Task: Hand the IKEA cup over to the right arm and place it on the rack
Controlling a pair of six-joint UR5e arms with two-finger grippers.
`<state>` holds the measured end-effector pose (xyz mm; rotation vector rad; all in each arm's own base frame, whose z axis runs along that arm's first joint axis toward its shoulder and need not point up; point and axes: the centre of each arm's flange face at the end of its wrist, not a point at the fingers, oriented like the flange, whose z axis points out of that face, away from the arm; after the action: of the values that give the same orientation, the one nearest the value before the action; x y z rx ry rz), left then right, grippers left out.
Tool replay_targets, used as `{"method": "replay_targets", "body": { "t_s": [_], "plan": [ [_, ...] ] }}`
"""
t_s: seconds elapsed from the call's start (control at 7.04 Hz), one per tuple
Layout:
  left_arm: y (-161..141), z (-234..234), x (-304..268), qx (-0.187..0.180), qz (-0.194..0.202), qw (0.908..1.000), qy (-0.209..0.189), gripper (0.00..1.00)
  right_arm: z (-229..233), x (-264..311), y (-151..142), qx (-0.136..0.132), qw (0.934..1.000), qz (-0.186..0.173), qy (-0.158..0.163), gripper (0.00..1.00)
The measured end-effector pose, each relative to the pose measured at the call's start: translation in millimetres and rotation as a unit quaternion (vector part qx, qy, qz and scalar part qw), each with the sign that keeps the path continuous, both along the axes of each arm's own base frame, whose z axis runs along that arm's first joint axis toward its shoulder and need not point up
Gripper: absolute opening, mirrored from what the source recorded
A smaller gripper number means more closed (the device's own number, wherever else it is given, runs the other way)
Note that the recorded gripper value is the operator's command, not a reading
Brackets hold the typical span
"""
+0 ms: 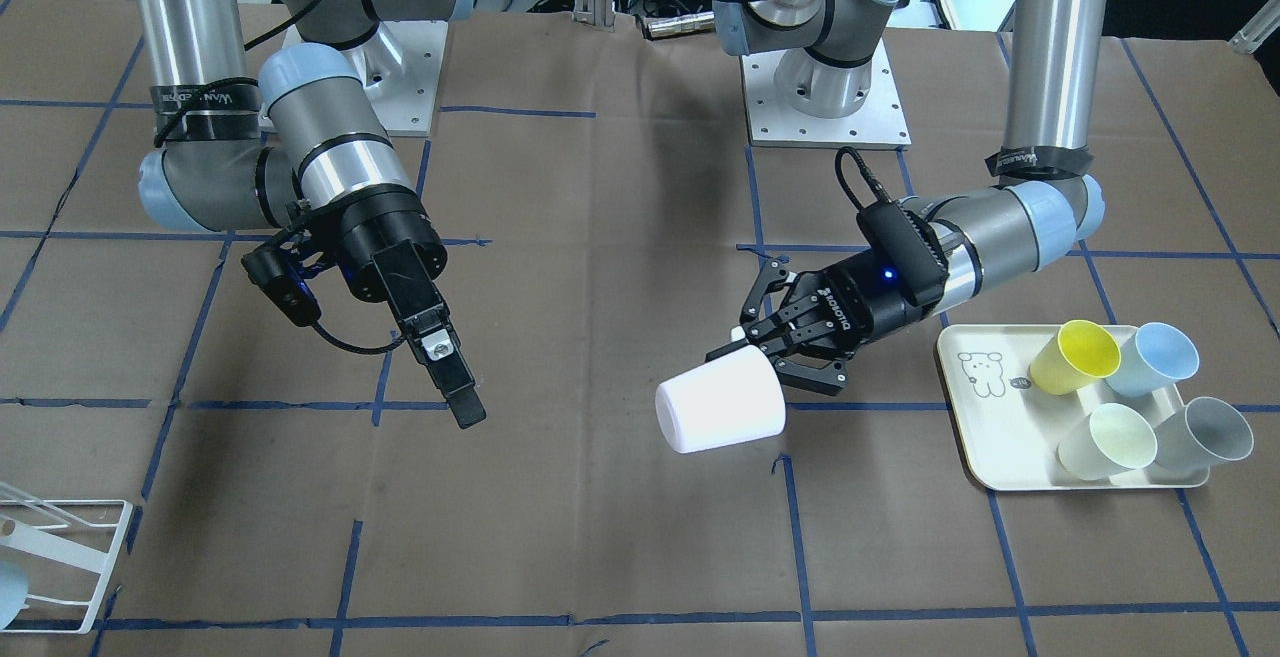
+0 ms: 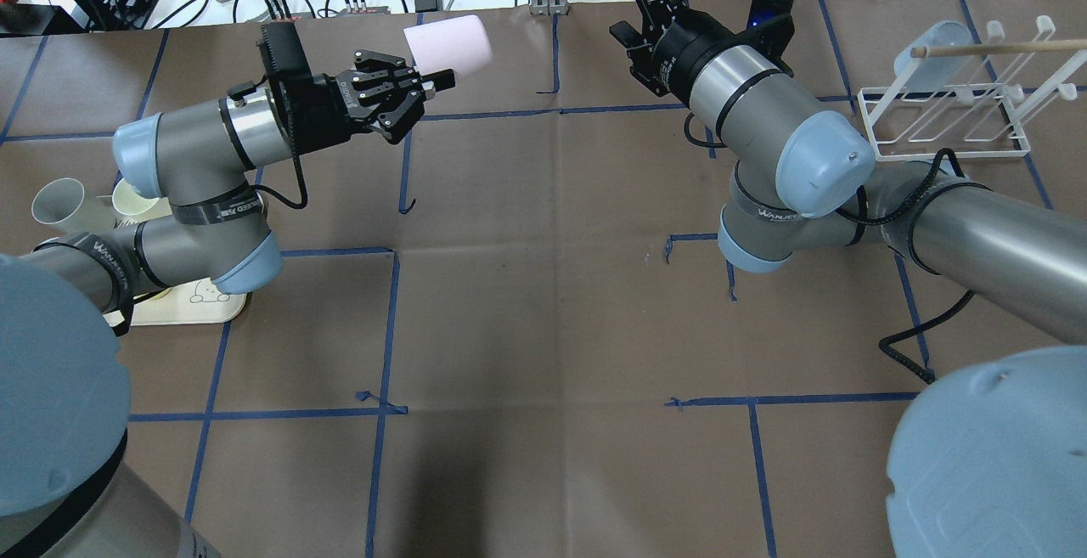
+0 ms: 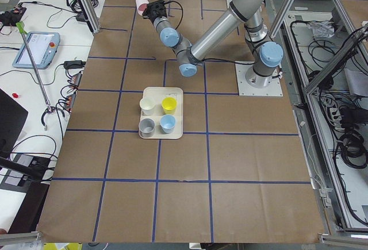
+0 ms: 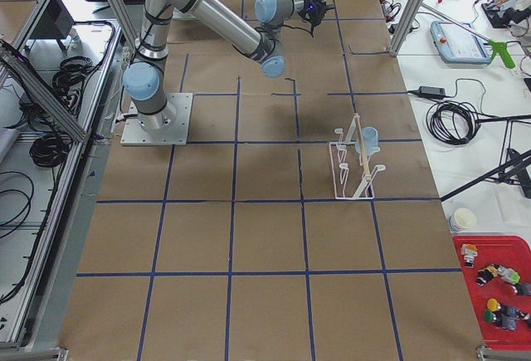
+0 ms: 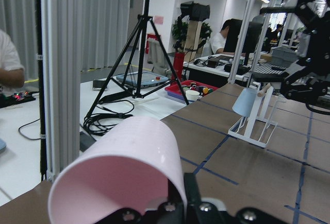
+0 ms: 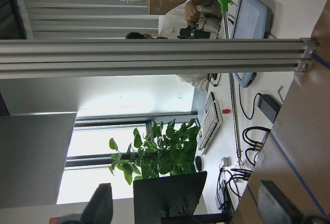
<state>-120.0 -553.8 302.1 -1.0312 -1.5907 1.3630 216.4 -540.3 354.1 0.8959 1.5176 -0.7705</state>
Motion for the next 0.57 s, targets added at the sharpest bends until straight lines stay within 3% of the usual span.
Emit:
{"method": "replay_targets", "body": {
  "t_s": [0.57],
  "plan": [
    [22,10,-32,-0.002,-0.03,0.9996,0.003,0.0,-8,21,3,0.002,0.9992,-0.039,0.009,1.0]
  ]
}}
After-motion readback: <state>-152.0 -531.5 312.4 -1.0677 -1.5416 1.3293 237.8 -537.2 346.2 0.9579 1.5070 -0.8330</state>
